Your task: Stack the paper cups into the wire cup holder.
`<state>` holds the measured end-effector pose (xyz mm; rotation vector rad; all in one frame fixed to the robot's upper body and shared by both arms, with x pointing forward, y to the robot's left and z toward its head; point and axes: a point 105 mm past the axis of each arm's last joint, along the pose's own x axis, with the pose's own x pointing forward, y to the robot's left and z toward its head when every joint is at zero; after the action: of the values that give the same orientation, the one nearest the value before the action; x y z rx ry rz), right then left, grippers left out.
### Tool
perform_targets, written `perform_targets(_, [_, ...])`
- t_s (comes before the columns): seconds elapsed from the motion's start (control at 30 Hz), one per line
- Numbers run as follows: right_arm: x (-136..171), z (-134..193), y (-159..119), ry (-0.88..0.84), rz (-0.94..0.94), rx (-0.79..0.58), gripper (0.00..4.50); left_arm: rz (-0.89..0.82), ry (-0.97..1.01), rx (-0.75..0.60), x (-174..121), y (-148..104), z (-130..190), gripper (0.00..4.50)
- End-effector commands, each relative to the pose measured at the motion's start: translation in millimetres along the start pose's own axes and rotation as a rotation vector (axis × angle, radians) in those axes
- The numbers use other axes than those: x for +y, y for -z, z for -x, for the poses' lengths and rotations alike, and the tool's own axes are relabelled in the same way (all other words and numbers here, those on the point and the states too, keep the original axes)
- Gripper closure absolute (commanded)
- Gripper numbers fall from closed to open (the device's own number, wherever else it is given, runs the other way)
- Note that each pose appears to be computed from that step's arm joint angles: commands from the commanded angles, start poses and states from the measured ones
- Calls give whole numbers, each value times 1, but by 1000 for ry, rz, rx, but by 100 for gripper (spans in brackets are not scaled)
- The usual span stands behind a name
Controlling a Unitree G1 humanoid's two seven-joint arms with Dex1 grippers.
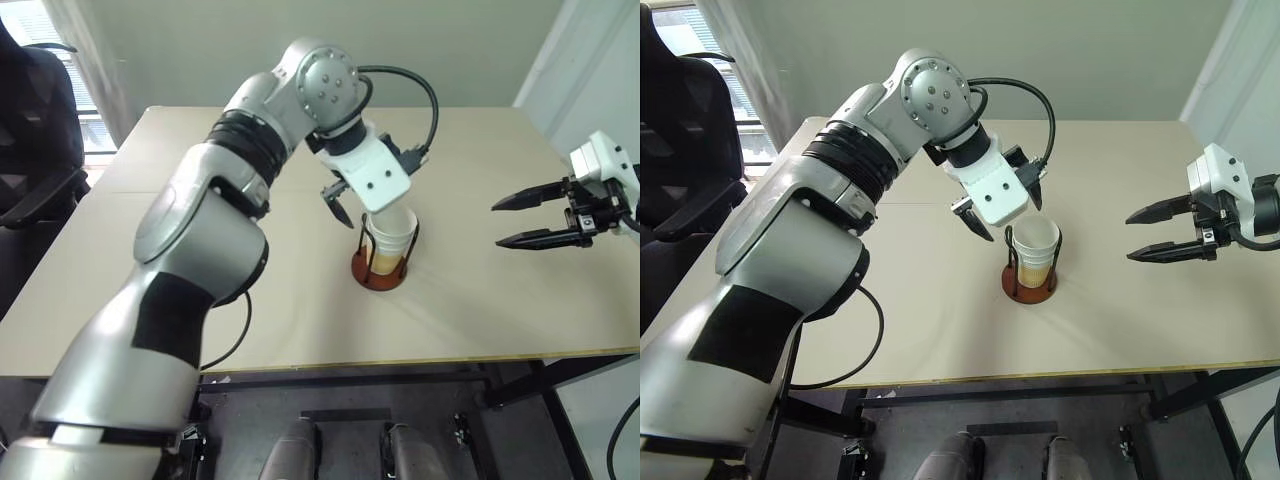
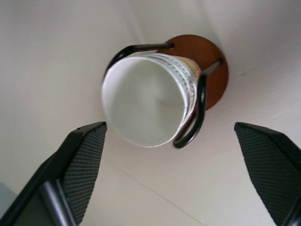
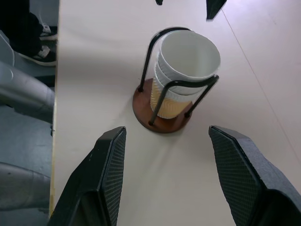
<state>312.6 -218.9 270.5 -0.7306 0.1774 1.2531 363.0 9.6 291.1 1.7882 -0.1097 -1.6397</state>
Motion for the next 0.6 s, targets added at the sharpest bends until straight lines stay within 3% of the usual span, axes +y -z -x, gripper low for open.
perform_targets(0.03, [-21,9,-20,143,43,-50,169,211,-220,-89,-5,21,35,2])
perform_targets(0.13, [-30,6,-12,217,-17,-38,169,555,-568,-163,-26,64,83,2])
perform_targets(0.3, [-38,-2,3,303,-118,-45,169,996,-882,-216,-108,113,128,2])
perform_targets(0.47, [-43,-8,12,299,-180,-87,169,1225,-964,-271,-178,108,131,2])
perform_targets(0.6, [-44,-13,6,249,-139,-133,169,1323,-1004,-362,-189,100,132,2])
